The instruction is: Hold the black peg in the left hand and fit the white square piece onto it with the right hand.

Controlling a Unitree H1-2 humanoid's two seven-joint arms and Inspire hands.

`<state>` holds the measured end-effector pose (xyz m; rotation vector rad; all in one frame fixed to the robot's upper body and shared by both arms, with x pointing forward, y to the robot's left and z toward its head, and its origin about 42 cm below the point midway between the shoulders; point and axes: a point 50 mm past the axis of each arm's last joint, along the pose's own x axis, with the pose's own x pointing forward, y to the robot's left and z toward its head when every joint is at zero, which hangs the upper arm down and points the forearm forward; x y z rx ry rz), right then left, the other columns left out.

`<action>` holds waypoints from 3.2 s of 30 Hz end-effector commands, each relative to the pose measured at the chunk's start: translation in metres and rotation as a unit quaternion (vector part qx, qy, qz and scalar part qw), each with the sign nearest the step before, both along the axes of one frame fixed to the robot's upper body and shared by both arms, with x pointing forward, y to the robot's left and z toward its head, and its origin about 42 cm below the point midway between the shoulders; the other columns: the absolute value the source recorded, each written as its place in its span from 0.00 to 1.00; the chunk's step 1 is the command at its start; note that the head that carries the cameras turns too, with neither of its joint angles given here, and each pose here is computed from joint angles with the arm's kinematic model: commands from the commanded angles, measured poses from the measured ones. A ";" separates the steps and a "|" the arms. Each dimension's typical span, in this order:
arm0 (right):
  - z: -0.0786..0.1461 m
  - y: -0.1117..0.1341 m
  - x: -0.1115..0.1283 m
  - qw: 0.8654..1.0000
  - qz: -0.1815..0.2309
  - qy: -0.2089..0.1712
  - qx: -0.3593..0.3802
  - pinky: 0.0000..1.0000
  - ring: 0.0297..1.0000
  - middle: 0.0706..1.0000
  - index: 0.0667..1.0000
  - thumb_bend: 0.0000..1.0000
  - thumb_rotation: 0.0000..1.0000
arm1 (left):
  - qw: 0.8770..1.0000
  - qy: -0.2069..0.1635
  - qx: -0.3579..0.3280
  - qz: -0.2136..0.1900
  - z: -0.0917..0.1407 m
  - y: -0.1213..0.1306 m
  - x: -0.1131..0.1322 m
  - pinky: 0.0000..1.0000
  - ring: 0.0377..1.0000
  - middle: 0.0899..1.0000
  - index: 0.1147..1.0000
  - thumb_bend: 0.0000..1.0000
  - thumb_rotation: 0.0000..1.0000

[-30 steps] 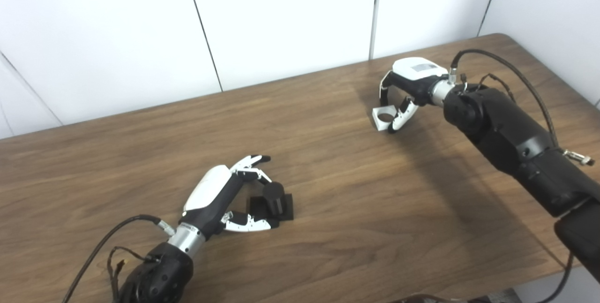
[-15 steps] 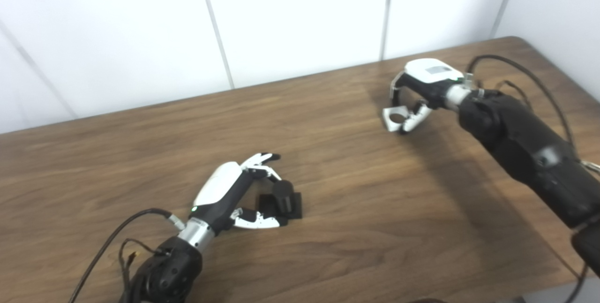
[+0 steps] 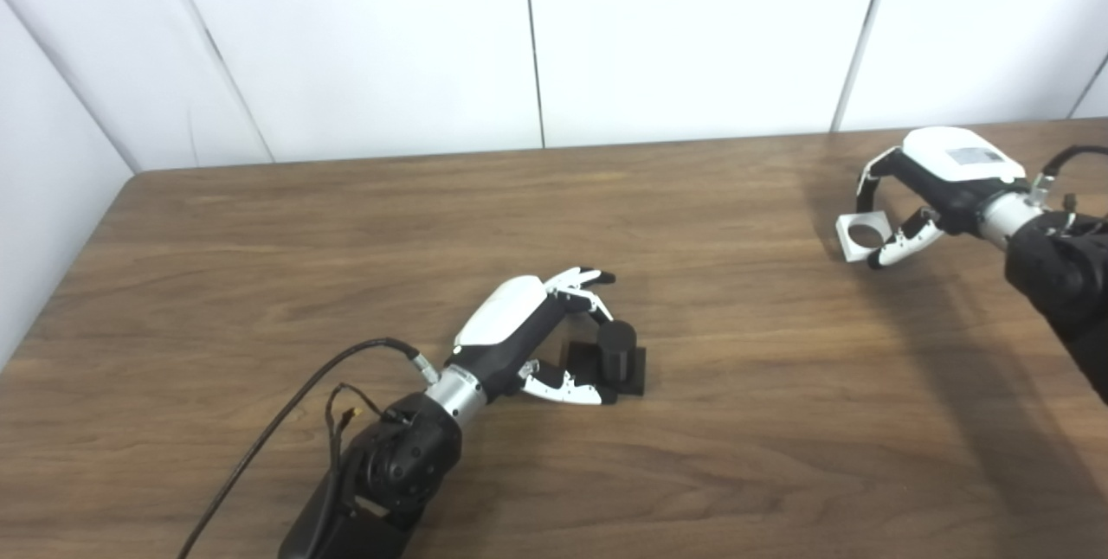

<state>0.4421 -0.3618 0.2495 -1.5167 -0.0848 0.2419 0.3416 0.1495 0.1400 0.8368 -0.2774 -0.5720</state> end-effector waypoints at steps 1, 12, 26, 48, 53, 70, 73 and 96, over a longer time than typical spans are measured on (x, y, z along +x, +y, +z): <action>0.039 -0.002 0.004 0.997 0.024 -0.068 0.001 0.87 0.82 0.74 0.45 0.52 0.13 | 1.000 0.004 0.028 0.004 -0.005 0.000 0.004 0.86 0.95 0.91 0.43 0.52 0.08; 0.067 0.022 -0.005 0.992 0.068 -0.104 0.013 0.89 0.83 0.74 0.44 0.52 0.13 | 0.999 -0.005 0.042 0.010 -0.009 0.002 0.006 0.85 0.94 0.90 0.43 0.52 0.08; 0.112 0.062 -0.034 0.984 0.137 -0.111 0.037 0.96 0.87 0.77 0.45 0.52 0.13 | 0.999 0.001 0.038 0.011 -0.012 0.000 0.009 0.88 0.95 0.90 0.43 0.52 0.08; 0.152 0.124 -0.057 0.966 0.240 -0.064 0.075 0.86 0.88 0.77 0.44 0.52 0.14 | 0.999 0.002 0.036 0.012 -0.009 0.000 0.010 0.88 0.95 0.90 0.43 0.52 0.08; 0.159 0.136 -0.057 0.965 0.251 -0.028 0.077 0.84 0.88 0.77 0.44 0.52 0.14 | 0.999 0.003 0.036 0.011 -0.009 -0.001 0.010 0.87 0.95 0.90 0.43 0.52 0.08; 0.163 0.170 -0.056 0.954 0.289 0.050 0.068 0.83 0.89 0.78 0.44 0.52 0.13 | 0.999 0.001 0.036 0.009 -0.008 -0.002 0.010 0.87 0.94 0.90 0.43 0.52 0.08; 0.156 0.178 -0.056 0.952 0.292 0.059 0.065 0.84 0.89 0.78 0.44 0.52 0.13 | 0.999 0.002 0.036 0.010 -0.008 -0.002 0.010 0.86 0.94 0.90 0.43 0.52 0.08; 0.108 0.198 -0.049 0.950 0.283 0.112 0.069 0.91 0.92 0.79 0.44 0.52 0.14 | 0.999 0.005 0.035 0.012 -0.006 -0.006 0.007 0.85 0.94 0.90 0.43 0.52 0.08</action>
